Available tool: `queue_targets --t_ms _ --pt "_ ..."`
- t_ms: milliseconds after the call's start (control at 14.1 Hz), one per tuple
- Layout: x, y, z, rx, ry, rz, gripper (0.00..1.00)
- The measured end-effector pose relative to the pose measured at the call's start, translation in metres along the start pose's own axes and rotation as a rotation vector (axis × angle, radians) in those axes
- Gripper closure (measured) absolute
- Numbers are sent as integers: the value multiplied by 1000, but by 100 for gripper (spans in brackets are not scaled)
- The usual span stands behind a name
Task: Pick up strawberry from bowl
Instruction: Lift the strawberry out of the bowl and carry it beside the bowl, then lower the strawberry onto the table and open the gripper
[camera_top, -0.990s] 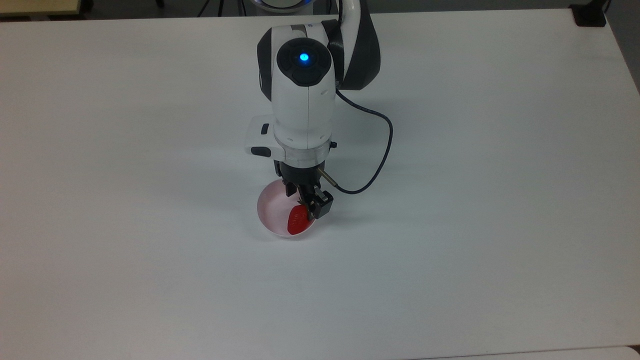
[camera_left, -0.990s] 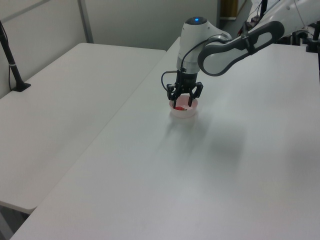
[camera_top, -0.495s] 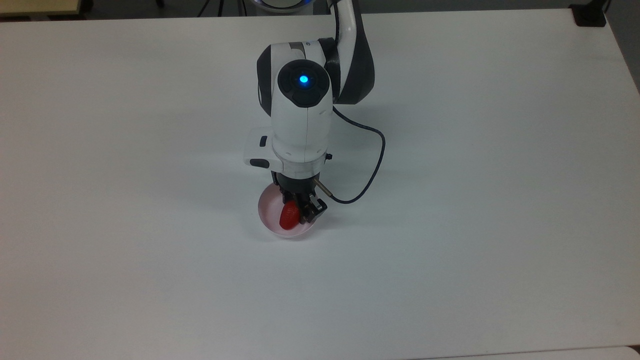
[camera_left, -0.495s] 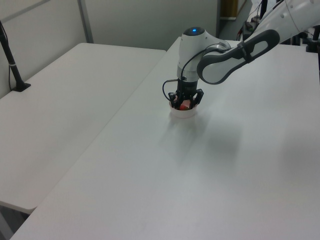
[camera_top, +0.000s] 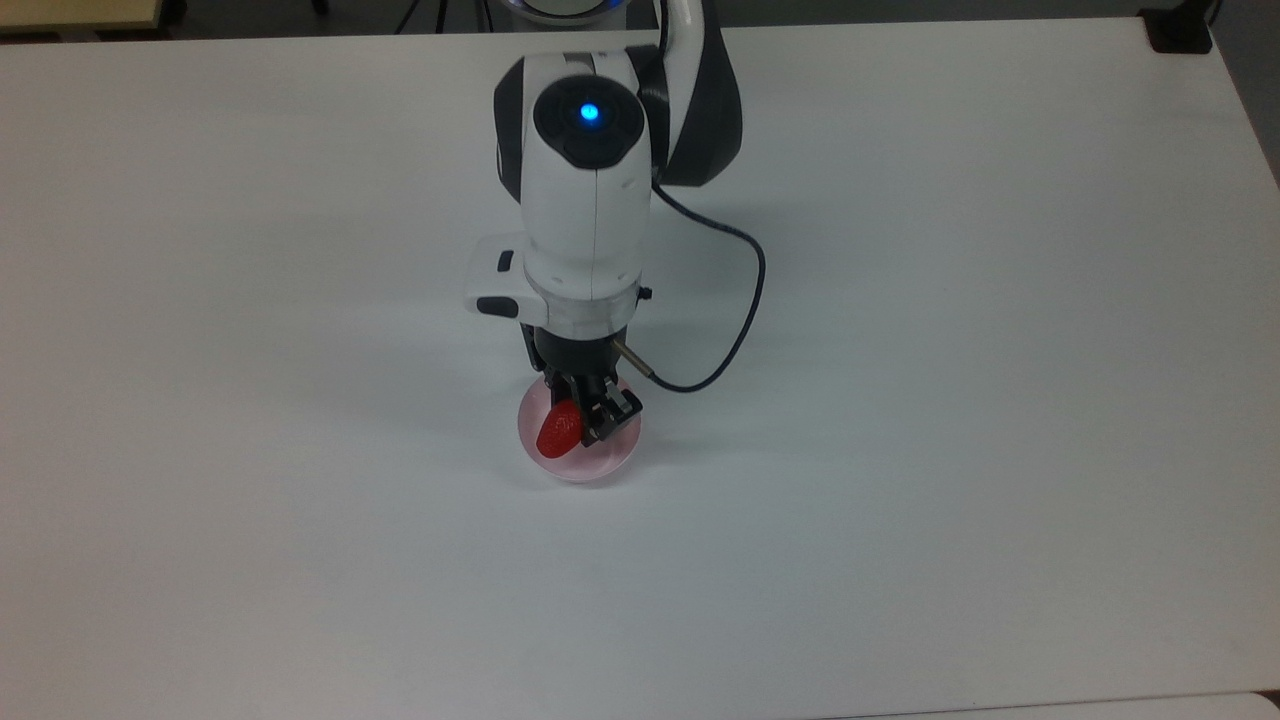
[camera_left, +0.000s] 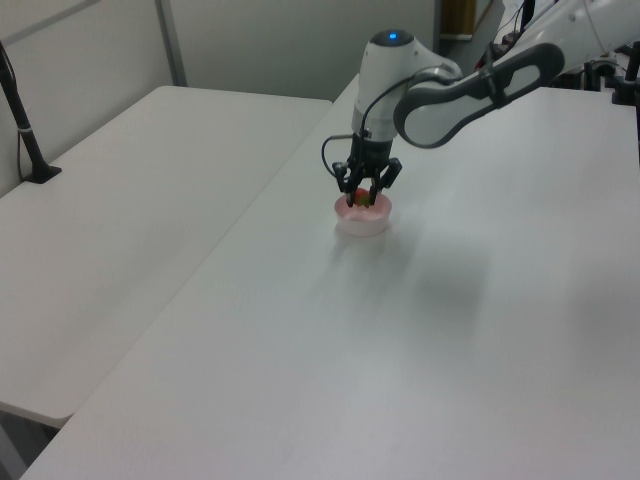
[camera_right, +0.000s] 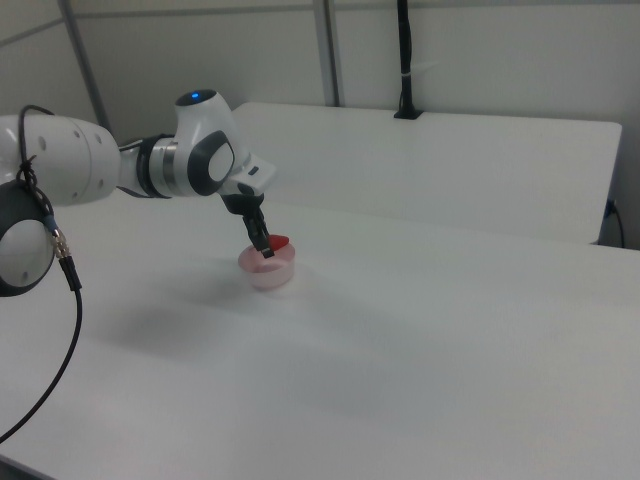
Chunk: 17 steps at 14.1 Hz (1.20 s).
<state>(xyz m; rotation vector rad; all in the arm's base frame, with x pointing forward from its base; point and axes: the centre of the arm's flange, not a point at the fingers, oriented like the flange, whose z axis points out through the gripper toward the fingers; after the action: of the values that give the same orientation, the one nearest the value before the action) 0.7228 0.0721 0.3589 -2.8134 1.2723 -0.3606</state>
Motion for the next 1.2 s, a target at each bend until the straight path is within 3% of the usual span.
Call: queue_targets --t_ms 283,354,566,849,1132,1202 --pt "4 15 -30 -77 -53 -295 56" --pt "16 26 -31 -90 -63 -358 56" --pt "83 87 -28 -110 -72 -489 56" --pt "139 161 -4 -144 -113 -527 56" --pt "143 183 22 -195 -144 -563 52" --pt "141 185 29 -208 -152 -573 45"
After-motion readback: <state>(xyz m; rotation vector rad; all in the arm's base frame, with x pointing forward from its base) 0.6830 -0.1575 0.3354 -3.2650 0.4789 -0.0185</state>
